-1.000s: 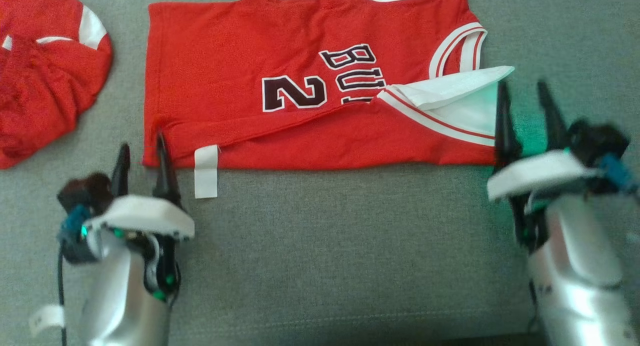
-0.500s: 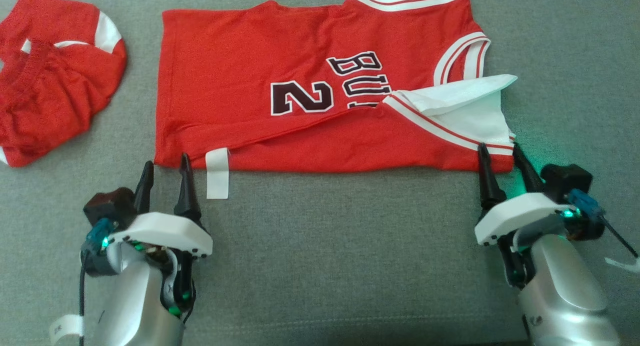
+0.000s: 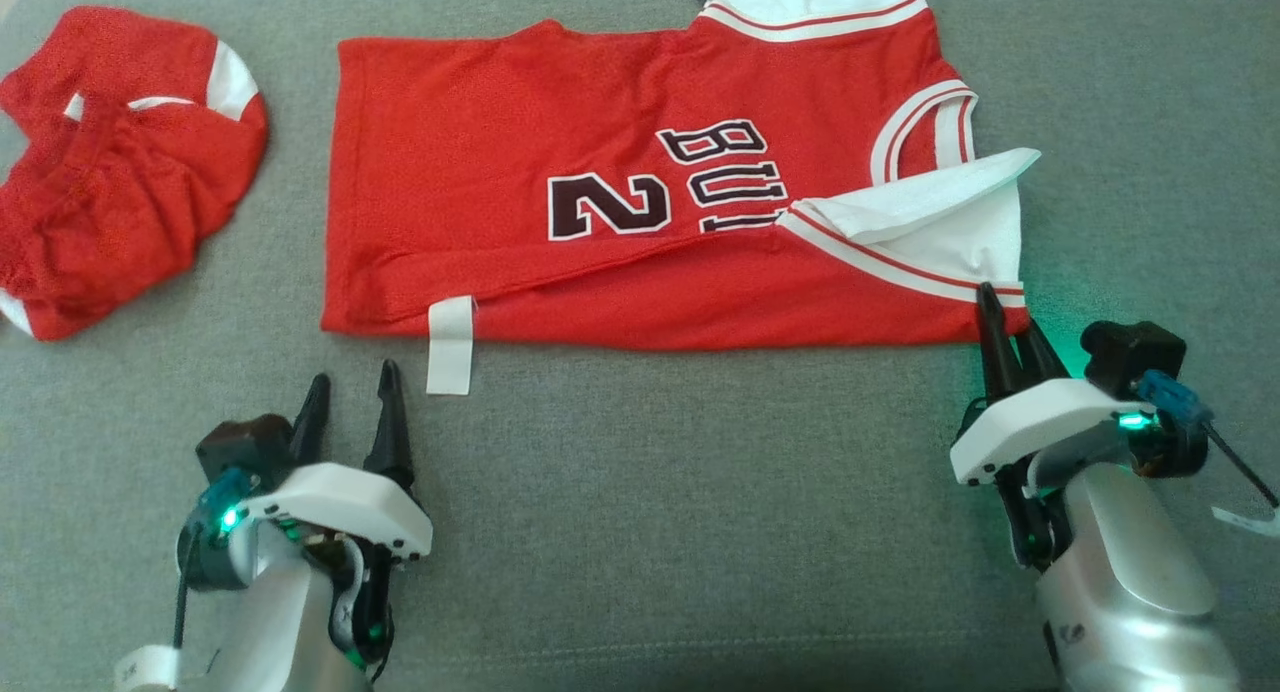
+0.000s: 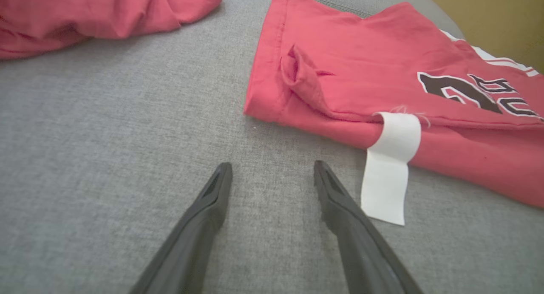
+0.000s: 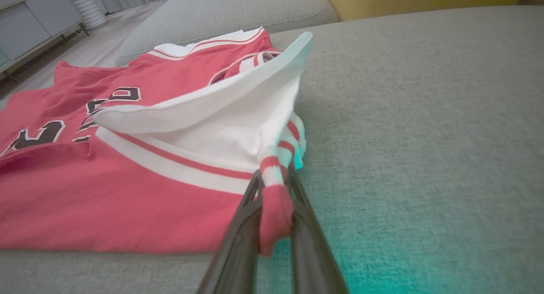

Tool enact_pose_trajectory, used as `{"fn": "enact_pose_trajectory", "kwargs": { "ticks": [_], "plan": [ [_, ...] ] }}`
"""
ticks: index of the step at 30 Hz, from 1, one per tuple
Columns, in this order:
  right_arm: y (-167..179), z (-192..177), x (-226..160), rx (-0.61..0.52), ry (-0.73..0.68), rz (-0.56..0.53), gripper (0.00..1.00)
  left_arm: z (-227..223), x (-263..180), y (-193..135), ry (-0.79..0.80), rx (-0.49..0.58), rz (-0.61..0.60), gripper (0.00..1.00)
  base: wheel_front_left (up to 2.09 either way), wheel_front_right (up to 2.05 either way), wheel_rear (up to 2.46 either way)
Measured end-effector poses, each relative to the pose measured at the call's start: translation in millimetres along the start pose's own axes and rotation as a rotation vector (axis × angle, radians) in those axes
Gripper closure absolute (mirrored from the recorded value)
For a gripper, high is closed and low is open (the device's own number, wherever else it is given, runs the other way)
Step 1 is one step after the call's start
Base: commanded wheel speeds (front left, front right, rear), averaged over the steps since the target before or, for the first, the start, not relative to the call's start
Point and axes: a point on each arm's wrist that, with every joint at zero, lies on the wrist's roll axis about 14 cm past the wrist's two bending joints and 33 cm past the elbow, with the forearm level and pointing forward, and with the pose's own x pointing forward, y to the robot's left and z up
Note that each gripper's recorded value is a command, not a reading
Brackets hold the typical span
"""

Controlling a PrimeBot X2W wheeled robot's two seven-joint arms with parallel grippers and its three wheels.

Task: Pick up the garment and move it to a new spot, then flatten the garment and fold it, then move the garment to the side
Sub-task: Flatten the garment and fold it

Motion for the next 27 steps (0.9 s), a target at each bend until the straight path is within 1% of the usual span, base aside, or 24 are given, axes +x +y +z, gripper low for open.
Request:
{"fn": "enact_pose_trajectory", "kwargs": {
  "ticks": [5, 12, 18, 24, 27],
  "plan": [
    [-5, 1, 1, -0.001, -0.004, -0.014, 1.0, -1, 5, 2, 0.0, -0.008, 0.005, 0.0, 0.0, 0.0, 0.0],
    [-6, 4, 6, 0.0, -0.011, -0.013, 1.0, 8, 23, 2, -0.019, -0.032, 0.004, 0.0, 0.0, 0.0, 0.0],
    [-4, 0, 8, 0.01, -0.002, -0.006, 1.0, 10, 30, -3, -0.023, -0.04, -0.024, 0.0, 0.0, 0.0, 0.0],
    [-2, 3, 13, 0.008, -0.012, 0.0, 1.0, 9, 30, -3, -0.02, 0.023, -0.036, 0.0, 0.0, 0.0, 0.0],
    [-2, 2, 14, 0.012, -0.01, 0.0, 1.0, 9, 31, -3, -0.02, 0.039, -0.039, 0.0, 0.0, 0.0, 0.0]
  ]
}}
